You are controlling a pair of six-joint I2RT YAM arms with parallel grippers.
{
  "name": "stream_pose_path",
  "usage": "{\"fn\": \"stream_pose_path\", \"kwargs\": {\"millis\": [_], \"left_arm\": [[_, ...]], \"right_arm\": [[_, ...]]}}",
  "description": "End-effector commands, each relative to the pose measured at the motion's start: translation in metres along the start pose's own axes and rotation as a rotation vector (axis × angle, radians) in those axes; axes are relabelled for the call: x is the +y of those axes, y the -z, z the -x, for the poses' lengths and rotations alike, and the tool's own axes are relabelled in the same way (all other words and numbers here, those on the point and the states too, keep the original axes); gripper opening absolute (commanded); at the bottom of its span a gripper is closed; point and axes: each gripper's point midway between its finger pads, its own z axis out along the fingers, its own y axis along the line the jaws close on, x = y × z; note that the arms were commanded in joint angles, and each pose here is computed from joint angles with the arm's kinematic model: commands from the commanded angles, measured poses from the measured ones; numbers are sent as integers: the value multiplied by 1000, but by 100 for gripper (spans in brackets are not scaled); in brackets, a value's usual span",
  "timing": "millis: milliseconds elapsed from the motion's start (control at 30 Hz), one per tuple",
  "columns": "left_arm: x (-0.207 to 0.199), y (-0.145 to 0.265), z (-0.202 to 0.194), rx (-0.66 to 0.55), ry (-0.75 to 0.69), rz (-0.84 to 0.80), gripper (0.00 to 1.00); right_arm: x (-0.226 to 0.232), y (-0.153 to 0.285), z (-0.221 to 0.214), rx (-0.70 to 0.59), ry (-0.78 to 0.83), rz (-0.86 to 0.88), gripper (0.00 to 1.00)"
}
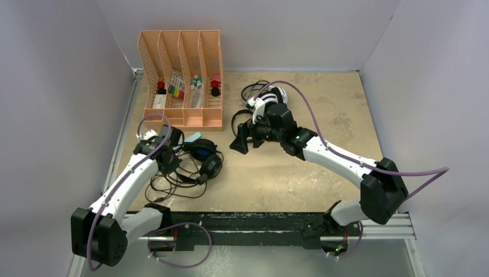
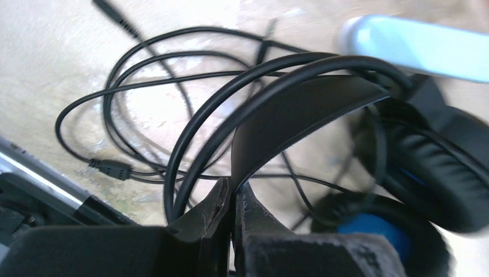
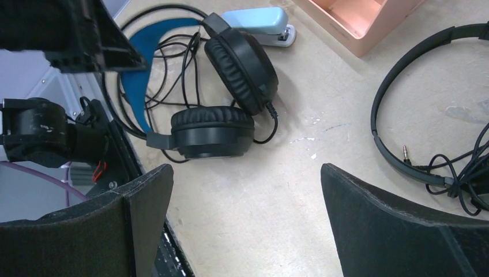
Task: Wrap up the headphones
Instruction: Pick up the headphones from the center of the board.
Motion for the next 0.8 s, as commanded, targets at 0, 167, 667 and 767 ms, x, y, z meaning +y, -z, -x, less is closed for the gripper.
{"fn": "stream_pose_path", "kwargs": {"millis": [0,167,667,767], "left_arm": [[-32,42,27,-41,-80,-159,0],[-64,80,38,-61,-234,-297,0],[-108,190,70,-164,-560,-662,0],[-111,197,71,-165,-576,-688,0]], "right_arm": [[0,7,21,-47,34,-18,99],[11,-3,24,-17,74,68,99],[37,-42,127,-206,164,144,99],[28,-58,131,-236,102,76,99]]}}
